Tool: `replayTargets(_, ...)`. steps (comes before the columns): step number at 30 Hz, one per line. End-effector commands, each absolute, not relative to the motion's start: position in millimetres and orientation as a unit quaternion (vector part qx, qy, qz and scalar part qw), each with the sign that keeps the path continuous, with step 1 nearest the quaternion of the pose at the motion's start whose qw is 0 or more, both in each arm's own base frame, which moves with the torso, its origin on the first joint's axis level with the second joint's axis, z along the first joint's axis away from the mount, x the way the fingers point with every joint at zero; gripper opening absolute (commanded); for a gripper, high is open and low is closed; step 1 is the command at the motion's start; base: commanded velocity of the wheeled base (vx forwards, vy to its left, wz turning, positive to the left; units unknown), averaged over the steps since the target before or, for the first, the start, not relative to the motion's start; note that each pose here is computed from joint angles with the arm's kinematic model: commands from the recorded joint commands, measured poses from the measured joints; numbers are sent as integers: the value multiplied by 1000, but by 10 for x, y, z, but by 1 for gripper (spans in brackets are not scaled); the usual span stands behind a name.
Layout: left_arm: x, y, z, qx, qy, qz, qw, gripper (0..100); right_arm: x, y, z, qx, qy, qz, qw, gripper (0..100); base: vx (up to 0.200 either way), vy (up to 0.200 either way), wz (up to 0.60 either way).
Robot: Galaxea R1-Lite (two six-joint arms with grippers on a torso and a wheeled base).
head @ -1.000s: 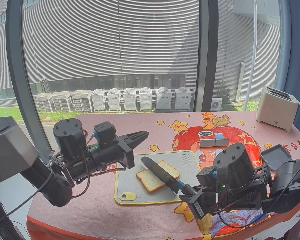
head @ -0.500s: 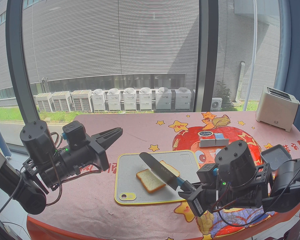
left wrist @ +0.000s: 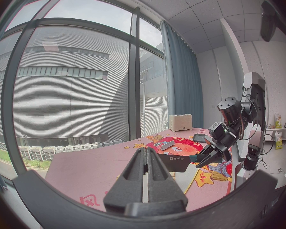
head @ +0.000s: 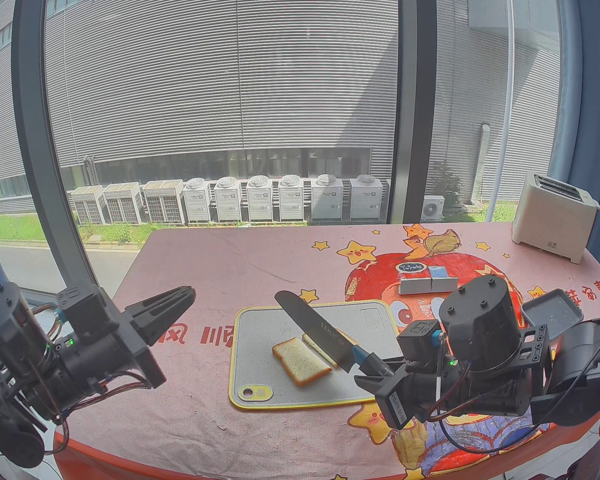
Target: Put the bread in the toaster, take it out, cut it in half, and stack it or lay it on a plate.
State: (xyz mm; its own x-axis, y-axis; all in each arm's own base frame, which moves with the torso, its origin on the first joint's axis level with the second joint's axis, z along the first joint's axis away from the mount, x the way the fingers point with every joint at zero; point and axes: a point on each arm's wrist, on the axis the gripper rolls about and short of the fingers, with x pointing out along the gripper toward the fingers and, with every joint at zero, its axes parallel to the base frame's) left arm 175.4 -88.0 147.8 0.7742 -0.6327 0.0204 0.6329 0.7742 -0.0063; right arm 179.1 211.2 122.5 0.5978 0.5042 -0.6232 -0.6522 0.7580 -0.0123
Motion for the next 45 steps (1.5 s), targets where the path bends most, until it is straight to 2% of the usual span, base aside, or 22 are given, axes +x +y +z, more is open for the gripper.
replayTargets(1, 1392, -664, 1574, -11, -47, -317, 947, 0, 1748, 2081, 1285, -118, 298, 331, 888, 0, 0, 0, 0)
replayTargets(12, 1051, -264, 1711, -5, -122, -215, 969, 0, 1763, 2092, 1288, -114, 292, 331, 890, 0, 0, 0, 0)
replayTargets(21, 608, -155, 1647, -1, -111, -198, 974, 0, 1765, 2095, 1328, -105, 276, 334, 895, 0, 0, 0, 0)
replayTargets(26, 188, -68, 1491, 55, -133, -151, 978, 0, 1757, 2085, 1366, -102, 269, 335, 897, 0, 0, 0, 0)
replayTargets(29, -5, -56, 1338, 60, -132, -149, 978, 0, 1752, 2078, 1391, -100, 265, 336, 898, 0, 0, 0, 0)
replayTargets(33, -239, -42, 940, 64, -90, -144, 983, 0, 1740, 2064, 1415, -98, 262, 337, 899, 0, 0, 0, 0)
replayTargets(35, -241, -55, 862, 71, -61, -122, 988, 0, 1736, 2059, 1419, -98, 261, 337, 899, 0, 0, 0, 0)
replayTargets(37, -237, -53, 797, 58, -23, -105, 992, 0, 1734, 2057, 1423, -98, 261, 337, 899, 0, 0, 0, 0)
replayTargets(39, -232, -38, 805, 43, -28, -74, 996, 0, 1728, 2057, 1432, -98, 259, 338, 899, 0, 0, 0, 0)
replayTargets(41, -229, -18, 782, 32, -14, -32, 999, 0, 1730, 2059, 1437, -97, 258, 338, 900, 0, 0, 0, 0)
replayTargets(42, -229, 1, 753, 16, 2, 9, 1000, 0, 1734, 2050, 1445, -96, 257, 337, 901, 0, 0, 0, 0)
replayTargets(45, -228, 4, 753, 1, 1, 16, 1000, 0, 1716, 2029, 1485, -93, 251, 338, 902, 0, 0, 0, 0)
